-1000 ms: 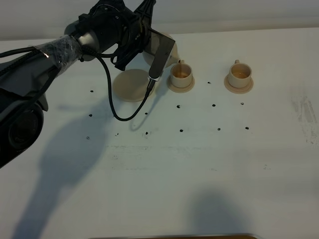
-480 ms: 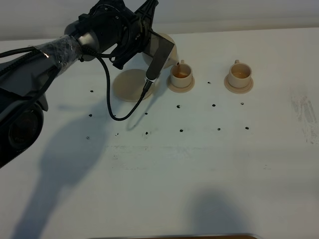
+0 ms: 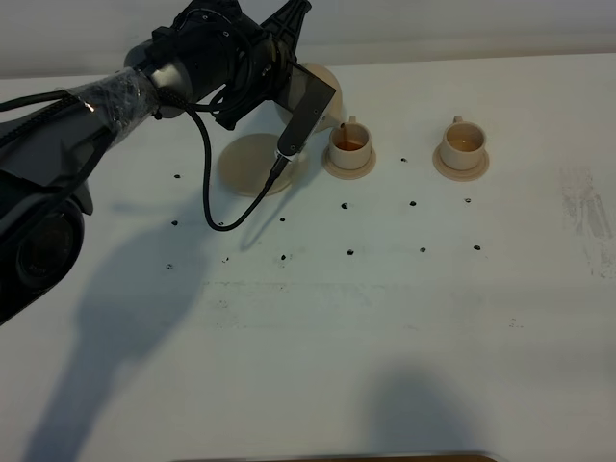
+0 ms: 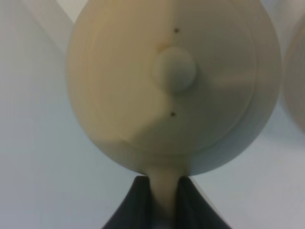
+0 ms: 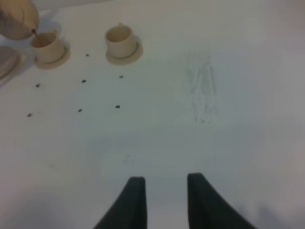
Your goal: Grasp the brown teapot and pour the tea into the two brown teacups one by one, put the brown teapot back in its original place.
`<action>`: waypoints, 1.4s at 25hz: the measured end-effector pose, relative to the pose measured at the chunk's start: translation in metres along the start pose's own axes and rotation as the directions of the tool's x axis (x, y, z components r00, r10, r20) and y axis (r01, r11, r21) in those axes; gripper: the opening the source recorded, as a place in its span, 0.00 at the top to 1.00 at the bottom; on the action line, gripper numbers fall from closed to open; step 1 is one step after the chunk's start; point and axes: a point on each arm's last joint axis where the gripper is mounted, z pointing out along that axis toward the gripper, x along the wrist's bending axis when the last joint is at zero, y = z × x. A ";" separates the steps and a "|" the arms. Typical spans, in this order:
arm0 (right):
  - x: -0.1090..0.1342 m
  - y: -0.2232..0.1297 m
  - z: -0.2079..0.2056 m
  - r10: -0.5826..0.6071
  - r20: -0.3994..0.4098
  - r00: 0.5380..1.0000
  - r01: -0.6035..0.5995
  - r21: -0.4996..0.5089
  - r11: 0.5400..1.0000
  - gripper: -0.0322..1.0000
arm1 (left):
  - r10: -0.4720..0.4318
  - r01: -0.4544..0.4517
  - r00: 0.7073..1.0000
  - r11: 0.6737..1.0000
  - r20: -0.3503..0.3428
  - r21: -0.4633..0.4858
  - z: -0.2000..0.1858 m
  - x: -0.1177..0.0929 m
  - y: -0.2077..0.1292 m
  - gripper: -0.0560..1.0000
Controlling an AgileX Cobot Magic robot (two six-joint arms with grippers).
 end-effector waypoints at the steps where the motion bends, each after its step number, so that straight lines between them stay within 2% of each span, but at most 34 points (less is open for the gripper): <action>1: 0.000 0.000 0.000 0.000 0.000 1.000 0.000 0.000 1.000 0.75 | 0.001 -0.001 1.000 1.000 -0.001 0.000 0.000 0.000 0.000 0.87; 35: 0.000 0.000 0.000 0.000 0.000 1.000 0.000 0.000 1.000 0.75 | 0.064 -0.063 0.997 0.998 -0.038 0.025 -0.001 0.005 0.002 0.87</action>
